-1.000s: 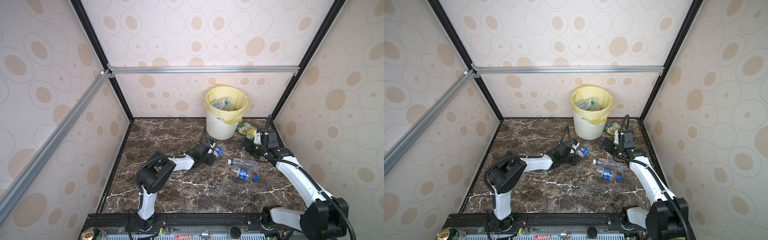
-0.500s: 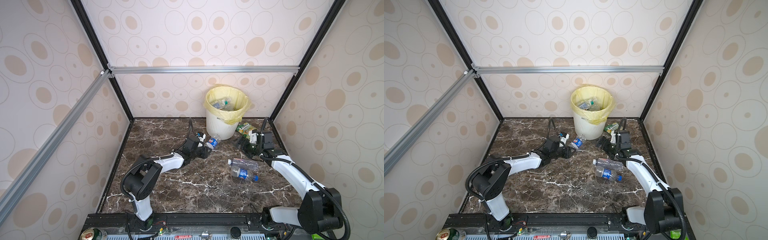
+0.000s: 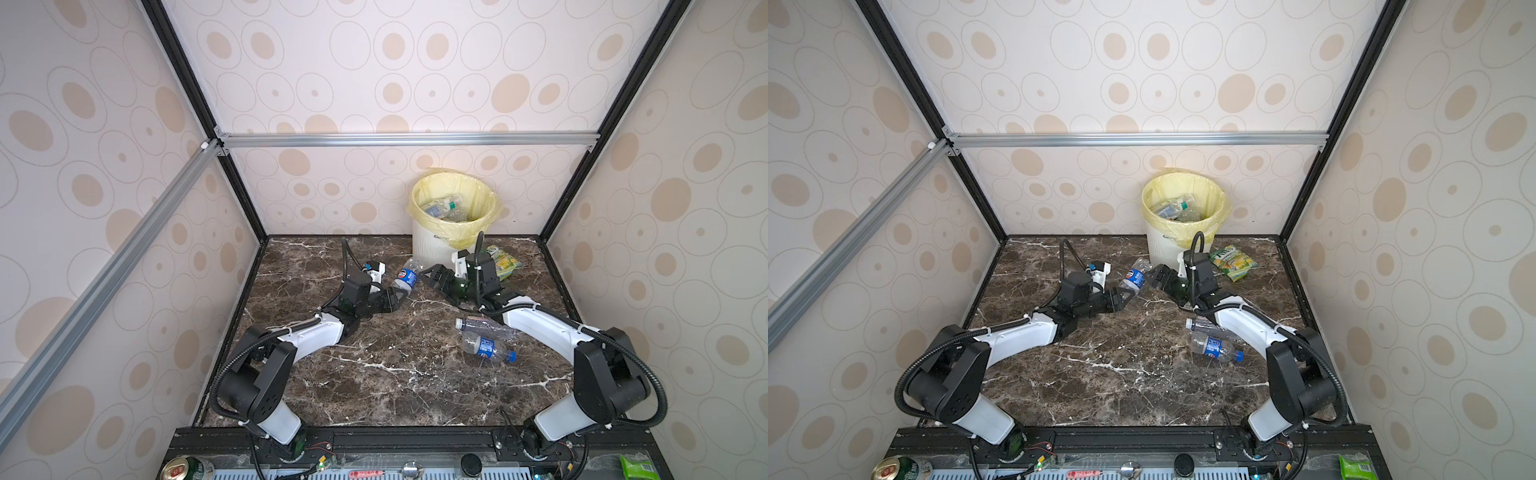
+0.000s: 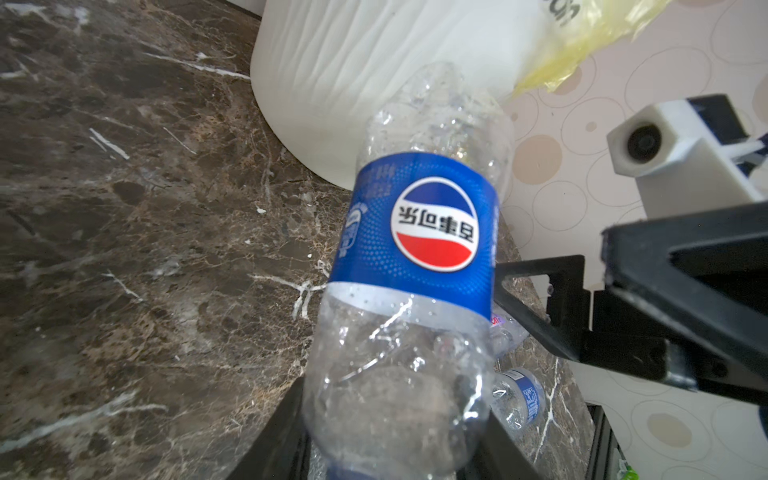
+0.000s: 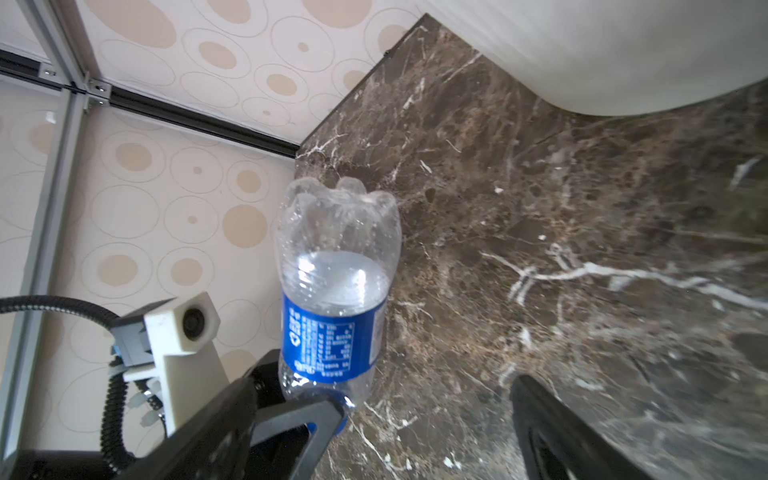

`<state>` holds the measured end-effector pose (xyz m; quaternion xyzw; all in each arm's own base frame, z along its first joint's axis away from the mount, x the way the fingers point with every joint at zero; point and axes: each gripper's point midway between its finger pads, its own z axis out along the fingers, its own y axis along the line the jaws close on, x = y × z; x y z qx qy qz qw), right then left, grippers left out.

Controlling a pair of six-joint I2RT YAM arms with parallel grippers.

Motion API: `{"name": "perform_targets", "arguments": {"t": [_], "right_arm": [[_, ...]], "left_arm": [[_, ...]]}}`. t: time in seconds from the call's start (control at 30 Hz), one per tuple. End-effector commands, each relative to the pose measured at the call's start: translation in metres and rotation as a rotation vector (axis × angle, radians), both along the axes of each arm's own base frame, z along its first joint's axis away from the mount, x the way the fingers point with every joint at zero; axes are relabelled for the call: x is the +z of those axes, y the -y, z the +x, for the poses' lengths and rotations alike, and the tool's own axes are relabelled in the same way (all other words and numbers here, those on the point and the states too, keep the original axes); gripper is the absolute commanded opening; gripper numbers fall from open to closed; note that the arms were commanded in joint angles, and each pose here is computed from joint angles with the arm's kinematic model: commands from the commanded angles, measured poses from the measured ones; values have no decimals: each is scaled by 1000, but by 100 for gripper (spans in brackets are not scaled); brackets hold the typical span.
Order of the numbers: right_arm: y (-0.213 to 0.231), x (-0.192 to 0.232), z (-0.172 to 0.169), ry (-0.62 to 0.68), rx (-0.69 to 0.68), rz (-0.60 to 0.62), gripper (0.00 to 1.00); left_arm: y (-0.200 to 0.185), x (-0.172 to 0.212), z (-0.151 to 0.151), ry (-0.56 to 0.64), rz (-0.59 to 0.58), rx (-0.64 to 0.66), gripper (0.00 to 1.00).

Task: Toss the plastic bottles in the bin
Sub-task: 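Lift the Pepsi bottle with the left gripper toward the right gripper's open fingers, then grasp the Pepsi bottle's bottom with the right gripper while the left releases it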

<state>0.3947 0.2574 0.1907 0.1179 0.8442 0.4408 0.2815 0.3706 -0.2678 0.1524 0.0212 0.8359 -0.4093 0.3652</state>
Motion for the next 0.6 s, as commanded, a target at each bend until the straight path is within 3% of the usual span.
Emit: {"name": "perform_targets", "arguments": {"t": [0.0,0.37,0.57], "right_arm": [[-20,16,17,42,-26,77,98],[-70,3,23,16,23,54,90],[-82,-6,22,-1,33,38,77]], "left_arm": [[-2,16,-5,-2,-108,0,49],[-6,22,-14,-17,-228,-24,49],[-10,29,-14,-8,-255,-26,49]]}}
